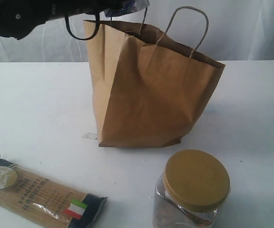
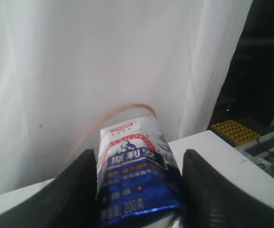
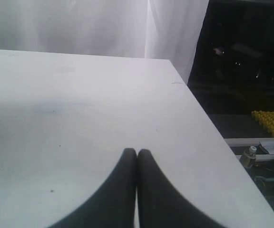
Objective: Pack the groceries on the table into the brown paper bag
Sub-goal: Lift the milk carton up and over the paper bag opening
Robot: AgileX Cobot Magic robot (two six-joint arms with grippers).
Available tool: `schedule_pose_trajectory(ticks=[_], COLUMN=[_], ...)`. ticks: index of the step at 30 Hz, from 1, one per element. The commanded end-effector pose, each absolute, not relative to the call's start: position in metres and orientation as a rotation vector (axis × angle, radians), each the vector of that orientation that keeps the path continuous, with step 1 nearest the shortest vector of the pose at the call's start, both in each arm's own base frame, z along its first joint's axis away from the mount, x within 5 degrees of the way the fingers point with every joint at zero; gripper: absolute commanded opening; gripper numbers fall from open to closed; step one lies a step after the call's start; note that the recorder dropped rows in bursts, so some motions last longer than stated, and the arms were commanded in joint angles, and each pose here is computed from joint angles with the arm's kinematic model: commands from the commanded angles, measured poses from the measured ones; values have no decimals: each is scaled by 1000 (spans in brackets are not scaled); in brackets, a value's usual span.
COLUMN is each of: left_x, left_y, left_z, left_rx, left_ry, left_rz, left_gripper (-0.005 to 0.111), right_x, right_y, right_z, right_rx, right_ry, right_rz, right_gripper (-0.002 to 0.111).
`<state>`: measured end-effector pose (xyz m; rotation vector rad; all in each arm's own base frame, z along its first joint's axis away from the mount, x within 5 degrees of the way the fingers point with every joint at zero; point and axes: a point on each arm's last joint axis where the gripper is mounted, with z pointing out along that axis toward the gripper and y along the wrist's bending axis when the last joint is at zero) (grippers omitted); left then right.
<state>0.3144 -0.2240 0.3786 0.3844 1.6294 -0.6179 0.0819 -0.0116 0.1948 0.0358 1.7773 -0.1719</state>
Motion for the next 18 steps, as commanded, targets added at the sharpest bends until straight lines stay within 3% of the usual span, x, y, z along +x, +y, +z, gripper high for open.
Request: schedule_pose_trajectory(ticks=[1, 12, 18], left_x=[316, 305, 298], left_y=[-229, -232, -231], left_z=[373, 370, 362], left_rx=[334, 335, 432], left_ry=[1688, 1784, 1978], left_rz=[-668, -657, -491], left_gripper=[0, 0, 0], right_x=[82, 82, 82], right_y=[-12, -12, -12], right_z=[193, 193, 193], right_rx=[43, 43, 43], right_ry=[1780, 1780, 1780], right_rz=[-176, -176, -176], right_gripper=[0, 0, 0])
